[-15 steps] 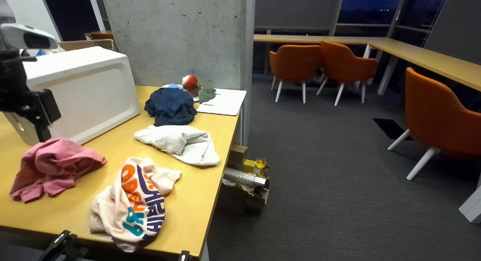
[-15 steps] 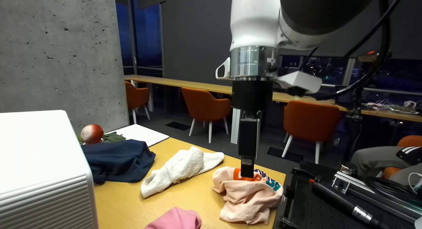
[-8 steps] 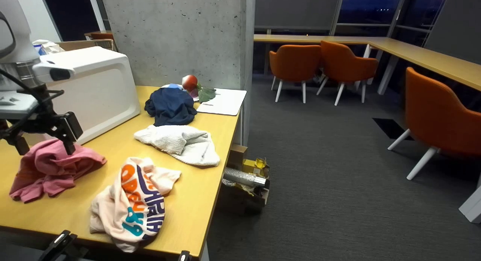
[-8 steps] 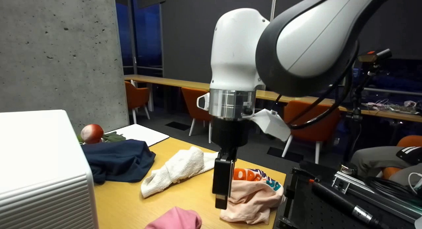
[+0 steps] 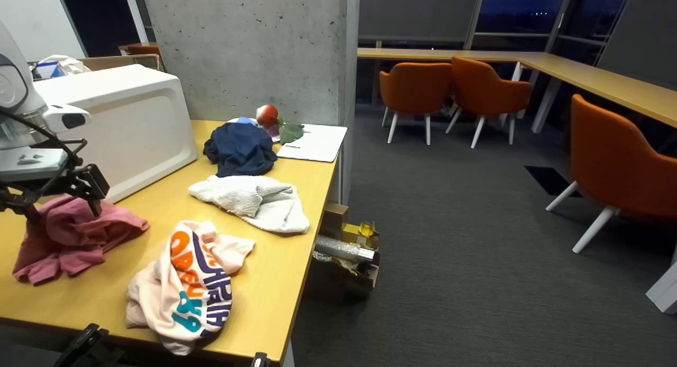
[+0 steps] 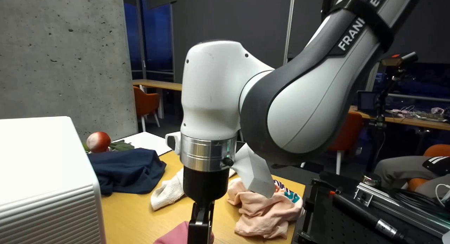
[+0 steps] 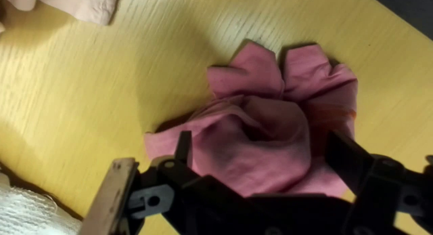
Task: Pile the clothing, radish and towel together.
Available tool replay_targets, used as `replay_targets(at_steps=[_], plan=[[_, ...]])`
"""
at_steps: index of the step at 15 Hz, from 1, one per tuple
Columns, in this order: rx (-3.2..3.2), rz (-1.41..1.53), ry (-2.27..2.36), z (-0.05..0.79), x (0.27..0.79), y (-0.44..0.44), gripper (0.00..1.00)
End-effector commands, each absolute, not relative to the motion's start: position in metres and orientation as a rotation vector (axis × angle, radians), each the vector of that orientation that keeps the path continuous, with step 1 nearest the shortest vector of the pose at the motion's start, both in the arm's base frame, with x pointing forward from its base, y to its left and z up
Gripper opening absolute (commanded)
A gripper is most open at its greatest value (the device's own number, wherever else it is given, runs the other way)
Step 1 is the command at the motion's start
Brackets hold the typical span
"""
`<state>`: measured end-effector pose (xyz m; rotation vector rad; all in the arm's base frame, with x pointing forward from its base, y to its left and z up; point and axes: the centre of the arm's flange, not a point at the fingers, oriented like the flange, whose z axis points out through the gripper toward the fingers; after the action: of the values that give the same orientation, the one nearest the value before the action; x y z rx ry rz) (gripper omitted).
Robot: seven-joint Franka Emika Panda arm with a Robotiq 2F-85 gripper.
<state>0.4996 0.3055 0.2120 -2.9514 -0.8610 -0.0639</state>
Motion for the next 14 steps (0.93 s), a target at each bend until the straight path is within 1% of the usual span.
replay_targets(at_steps=[1,9,10,11,12,13,14], plan=[[-2.955,-0.071,-0.857,0.216,0.497,0.302,1.0],[-2.938,0.046,-0.863,0.16,0.514,0.308,0.99],[-2.937,0.053,-0.862,0.155,0.515,0.309,0.75],[-2.937,0.054,-0.86,0.152,0.515,0.309,0.75],[-2.935,0.058,-0.859,0.151,0.515,0.311,0.7],[-2.935,0.058,-0.856,0.15,0.516,0.31,0.63],[-2.936,0.056,-0.854,0.15,0.517,0.31,0.53]])
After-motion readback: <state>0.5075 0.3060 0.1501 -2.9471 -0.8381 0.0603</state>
